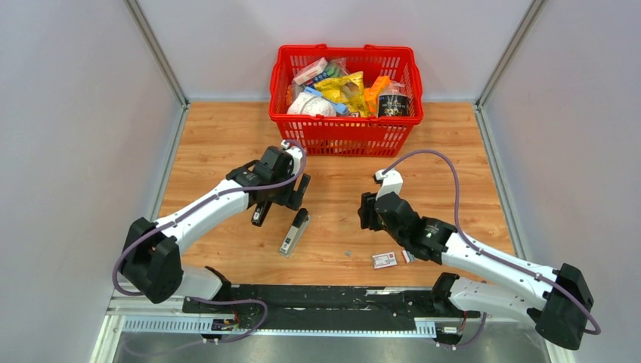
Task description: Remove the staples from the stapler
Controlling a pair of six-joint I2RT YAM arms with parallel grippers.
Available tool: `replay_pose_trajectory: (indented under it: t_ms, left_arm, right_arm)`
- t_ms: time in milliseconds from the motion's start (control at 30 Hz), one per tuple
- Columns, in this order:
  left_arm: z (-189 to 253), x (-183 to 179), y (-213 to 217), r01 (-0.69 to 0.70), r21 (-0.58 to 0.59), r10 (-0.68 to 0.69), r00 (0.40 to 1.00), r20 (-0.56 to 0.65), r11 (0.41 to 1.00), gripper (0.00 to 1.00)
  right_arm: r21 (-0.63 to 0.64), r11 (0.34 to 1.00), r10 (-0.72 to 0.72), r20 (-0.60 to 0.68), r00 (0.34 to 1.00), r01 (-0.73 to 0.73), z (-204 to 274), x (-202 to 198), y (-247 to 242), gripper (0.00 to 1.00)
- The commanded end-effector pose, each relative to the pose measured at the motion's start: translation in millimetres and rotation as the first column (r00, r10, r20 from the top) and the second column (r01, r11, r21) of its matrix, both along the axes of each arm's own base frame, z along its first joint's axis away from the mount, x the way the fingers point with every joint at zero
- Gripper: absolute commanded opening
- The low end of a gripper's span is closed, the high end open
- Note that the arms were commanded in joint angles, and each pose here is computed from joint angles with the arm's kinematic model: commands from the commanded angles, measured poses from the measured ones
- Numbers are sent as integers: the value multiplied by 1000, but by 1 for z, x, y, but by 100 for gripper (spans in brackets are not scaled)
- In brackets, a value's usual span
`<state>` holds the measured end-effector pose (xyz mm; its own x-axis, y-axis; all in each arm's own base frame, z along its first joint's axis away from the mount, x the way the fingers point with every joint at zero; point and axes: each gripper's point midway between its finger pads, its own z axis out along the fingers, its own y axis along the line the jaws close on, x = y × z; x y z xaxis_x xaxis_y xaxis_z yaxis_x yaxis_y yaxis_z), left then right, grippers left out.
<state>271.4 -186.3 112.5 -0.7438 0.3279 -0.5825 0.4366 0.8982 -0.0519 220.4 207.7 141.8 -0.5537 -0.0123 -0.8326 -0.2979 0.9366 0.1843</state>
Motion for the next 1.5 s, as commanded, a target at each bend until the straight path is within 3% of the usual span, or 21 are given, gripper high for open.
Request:
replay_pose_trajectory:
  t_ms: [0, 967, 1267, 1467]
  left_arm:
    - [2, 6, -19, 18, -55, -17, 1000, 22, 998, 87]
    - [-57, -21, -43, 128, 64, -120, 987, -106, 990, 82]
    - [-62, -24, -41, 137, 77, -127, 985, -118, 988, 68]
    - [-65, -26, -45, 150, 58, -142, 981, -129, 987, 42]
  right_arm:
    - [15, 1000, -22, 2, 1000, 22, -1, 2, -1, 54]
    - [-6, 1000, -15, -10, 1000, 15, -8, 0, -2, 56]
    - [-4, 1000, -20, -15, 1000, 20, -13, -1, -4, 56]
    - [2, 1000, -19, -16, 1000, 19, -12, -2, -4, 56]
